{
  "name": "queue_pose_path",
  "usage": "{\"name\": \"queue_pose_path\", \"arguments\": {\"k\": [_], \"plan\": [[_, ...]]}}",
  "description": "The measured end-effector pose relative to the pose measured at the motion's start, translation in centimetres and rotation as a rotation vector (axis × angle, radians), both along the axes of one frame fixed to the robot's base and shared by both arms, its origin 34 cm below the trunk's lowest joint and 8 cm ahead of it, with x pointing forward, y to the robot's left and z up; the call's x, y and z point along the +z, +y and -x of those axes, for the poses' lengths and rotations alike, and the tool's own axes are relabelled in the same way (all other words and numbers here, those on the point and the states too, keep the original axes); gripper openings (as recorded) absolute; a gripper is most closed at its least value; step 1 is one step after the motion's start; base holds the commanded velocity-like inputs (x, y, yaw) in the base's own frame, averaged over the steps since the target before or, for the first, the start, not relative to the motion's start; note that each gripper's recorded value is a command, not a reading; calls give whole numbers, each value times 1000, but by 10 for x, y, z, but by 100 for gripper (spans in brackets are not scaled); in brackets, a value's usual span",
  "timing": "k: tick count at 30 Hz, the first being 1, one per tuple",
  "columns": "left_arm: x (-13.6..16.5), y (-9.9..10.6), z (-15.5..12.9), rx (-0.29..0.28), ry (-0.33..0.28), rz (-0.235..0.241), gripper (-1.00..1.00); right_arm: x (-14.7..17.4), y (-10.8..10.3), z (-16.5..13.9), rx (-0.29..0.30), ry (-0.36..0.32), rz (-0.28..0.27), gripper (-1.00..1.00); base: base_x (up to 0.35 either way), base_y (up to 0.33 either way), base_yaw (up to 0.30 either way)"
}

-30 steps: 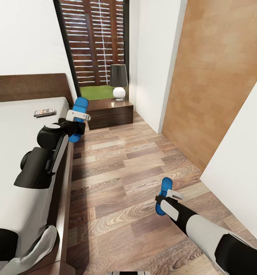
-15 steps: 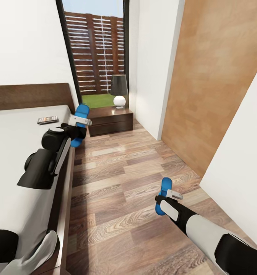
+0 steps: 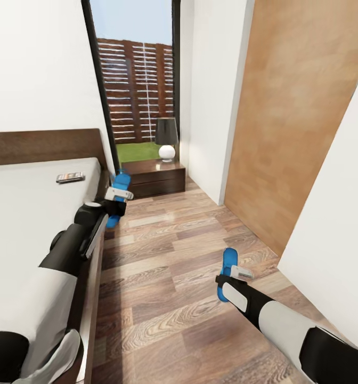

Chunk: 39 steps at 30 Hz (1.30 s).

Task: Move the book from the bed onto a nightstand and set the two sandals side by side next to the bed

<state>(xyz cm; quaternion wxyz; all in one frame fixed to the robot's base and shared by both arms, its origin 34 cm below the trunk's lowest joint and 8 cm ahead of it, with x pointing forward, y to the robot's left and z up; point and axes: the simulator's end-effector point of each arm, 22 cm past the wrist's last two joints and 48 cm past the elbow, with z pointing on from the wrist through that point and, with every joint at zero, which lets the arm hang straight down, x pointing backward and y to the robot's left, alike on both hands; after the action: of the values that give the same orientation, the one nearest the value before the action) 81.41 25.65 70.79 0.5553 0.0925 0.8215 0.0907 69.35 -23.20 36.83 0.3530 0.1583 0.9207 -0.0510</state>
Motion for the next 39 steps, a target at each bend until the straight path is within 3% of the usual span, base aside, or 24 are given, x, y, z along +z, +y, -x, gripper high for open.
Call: {"name": "queue_pose_path", "arguments": {"k": [3, 7, 11, 21, 39], "plan": [[-13, 0, 1, 0, 15, 2, -100, 8, -1, -1, 0, -12, 1, -100, 0, 0, 0], [-34, -18, 4, -18, 57, 27, -100, 18, -2, -3, 0, -27, 2, -100, 0, 0, 0], [-75, -39, 18, -35, 132, 41, -100, 28, -2, -5, 0, -43, 3, -100, 0, 0, 0], [-119, -51, 58, 25, 177, 17, -100, 55, -1, -9, 2, -85, 4, -100, 0, 0, 0], [-100, -65, 56, 8, 172, 19, -100, 96, -1, -20, 3, -90, 5, -100, 0, 0, 0]]}}
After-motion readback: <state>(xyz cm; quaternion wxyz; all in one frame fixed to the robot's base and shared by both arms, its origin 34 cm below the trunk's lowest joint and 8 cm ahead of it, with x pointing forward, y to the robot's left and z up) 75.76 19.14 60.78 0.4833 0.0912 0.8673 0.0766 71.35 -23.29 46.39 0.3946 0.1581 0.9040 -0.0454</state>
